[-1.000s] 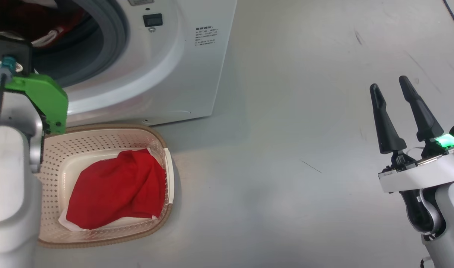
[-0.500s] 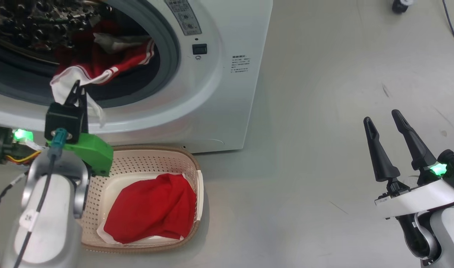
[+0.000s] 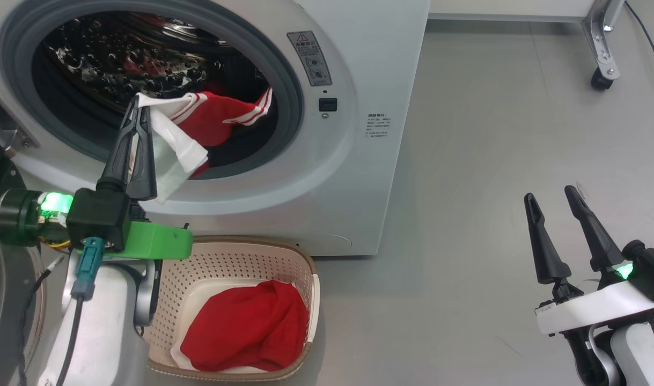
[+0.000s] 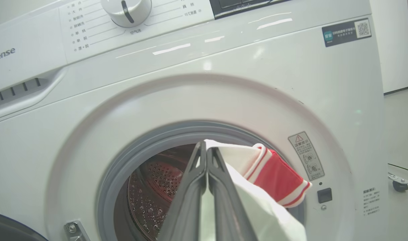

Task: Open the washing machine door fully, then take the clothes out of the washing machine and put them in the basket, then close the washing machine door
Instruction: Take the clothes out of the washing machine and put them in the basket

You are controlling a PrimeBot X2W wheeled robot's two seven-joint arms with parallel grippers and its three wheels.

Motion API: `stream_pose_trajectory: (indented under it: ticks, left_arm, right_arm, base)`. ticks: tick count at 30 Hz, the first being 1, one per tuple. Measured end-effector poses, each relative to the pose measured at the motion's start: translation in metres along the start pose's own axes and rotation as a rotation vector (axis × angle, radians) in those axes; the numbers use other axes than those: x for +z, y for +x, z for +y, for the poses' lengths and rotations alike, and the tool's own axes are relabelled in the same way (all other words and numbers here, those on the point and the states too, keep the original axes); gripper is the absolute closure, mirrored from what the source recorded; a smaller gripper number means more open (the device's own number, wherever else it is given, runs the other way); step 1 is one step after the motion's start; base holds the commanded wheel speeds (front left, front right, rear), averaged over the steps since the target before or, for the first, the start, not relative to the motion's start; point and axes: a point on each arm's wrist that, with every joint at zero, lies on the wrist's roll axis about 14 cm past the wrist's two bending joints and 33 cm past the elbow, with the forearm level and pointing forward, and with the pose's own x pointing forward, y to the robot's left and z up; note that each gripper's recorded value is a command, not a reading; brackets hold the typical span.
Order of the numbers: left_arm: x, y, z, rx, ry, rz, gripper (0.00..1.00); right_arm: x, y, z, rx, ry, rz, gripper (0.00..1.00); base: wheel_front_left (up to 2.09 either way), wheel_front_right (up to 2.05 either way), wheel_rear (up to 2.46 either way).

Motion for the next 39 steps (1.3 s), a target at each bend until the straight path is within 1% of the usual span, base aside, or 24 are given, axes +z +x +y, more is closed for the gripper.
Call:
stream_pose_trajectory:
  ticks: [6,12,14,21,23,26,32,39]
  left_arm:
    - [0.037,-0.007,0.019,0.065,-0.007,-0.106,1.0]
    - [0.065,-0.007,0.027,0.096,-0.006,-0.196,1.0]
    - [0.072,-0.007,0.026,0.092,0.019,-0.218,1.0]
    - [0.092,-0.005,0.024,0.093,0.025,-0.288,1.0]
    - [0.091,-0.005,0.025,0.096,0.025,-0.285,1.0]
    - [0.072,-0.01,0.023,0.09,0.021,-0.228,1.0]
    - [-0.02,-0.041,0.016,0.09,-0.032,0.108,1.0]
    - [-0.086,-0.069,0.01,0.091,-0.067,0.333,1.0]
  right_arm:
    - [0.004,0.0,0.016,0.039,0.006,-0.018,0.0]
    - [0.007,-0.002,0.019,0.04,0.005,-0.028,0.0]
    - [0.007,-0.003,0.019,0.041,0.002,-0.028,0.0]
    - [0.003,-0.011,0.014,0.011,0.01,-0.017,0.0]
    - [0.002,-0.012,0.013,0.006,0.013,-0.016,0.0]
    - [0.001,-0.012,0.013,0.004,0.015,-0.013,0.0]
    - [-0.006,-0.013,0.014,0.004,0.022,0.007,0.0]
    - [-0.011,-0.016,0.004,-0.014,0.009,0.034,0.0]
  base:
    - [0.0,0.0,0.0]
    - [0.0,0.0,0.0]
    - [0.0,0.0,0.0]
    - [0.0,0.0,0.0]
    - [0.0,0.0,0.0]
    - [0.0,0.0,0.0]
    - [0.0,0.0,0.0]
    - [0.0,0.0,0.0]
